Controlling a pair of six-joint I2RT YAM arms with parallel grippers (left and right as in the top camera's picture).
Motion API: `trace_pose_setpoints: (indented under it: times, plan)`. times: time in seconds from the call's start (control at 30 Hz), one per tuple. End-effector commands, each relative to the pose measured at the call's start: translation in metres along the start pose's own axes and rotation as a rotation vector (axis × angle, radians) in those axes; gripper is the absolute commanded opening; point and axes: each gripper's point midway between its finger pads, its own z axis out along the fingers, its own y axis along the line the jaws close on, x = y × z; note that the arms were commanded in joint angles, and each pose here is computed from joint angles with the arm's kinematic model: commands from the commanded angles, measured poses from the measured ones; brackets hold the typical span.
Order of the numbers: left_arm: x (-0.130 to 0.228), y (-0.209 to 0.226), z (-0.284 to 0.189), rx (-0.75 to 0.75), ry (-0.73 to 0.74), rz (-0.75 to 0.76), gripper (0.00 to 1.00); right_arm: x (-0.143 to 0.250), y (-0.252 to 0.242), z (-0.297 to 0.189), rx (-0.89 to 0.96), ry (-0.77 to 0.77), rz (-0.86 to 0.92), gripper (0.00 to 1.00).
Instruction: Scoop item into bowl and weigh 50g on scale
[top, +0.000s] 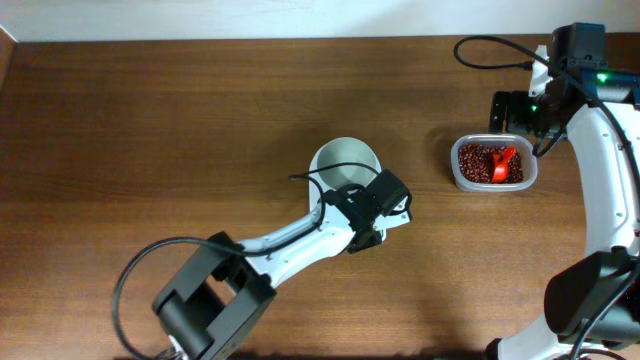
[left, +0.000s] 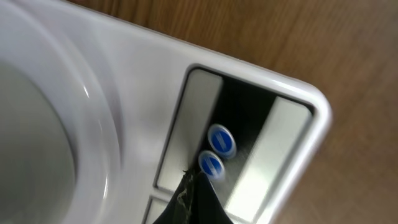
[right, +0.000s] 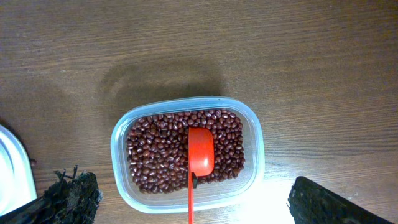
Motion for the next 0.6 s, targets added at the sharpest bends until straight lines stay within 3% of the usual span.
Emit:
trace_pose_setpoints:
  times: [0.0, 0.07, 0.17, 0.3, 0.37, 0.5, 0.57]
  plan:
    - [-0.032, 0.002, -0.082, 0.081, -0.218, -0.179, 0.00, -0.005, 0.000, -0.009, 0.007, -0.025, 0.000, 0.99]
    - [-0.043, -0.007, -0.126, 0.199, -0.344, -0.256, 0.00, -0.005, 0.000, -0.009, 0.006, -0.025, 0.000, 0.99]
    - [-0.022, 0.047, -0.163, 0.146, -0.427, -0.536, 0.00, -0.005, 0.000, -0.009, 0.007, -0.025, 0.000, 0.99]
    - [0.072, 0.177, -0.156, -0.058, -0.436, -1.000, 0.00, -0.005, 0.000, -0.009, 0.006, -0.025, 0.000, 0.99]
    - [0.124, 0.227, -0.164, -0.185, -0.467, -1.147, 0.00, -0.005, 0.000, -0.009, 0.006, -0.025, 0.000, 0.99]
    - [0.232, 0.270, -0.174, -0.392, -0.390, -1.381, 0.00, -0.005, 0.000, -0.009, 0.006, -0.025, 0.000, 0.99]
    - [0.259, 0.276, -0.176, -0.431, -0.372, -1.450, 0.00, -0.005, 0.000, -0.009, 0.006, -0.025, 0.000, 0.99]
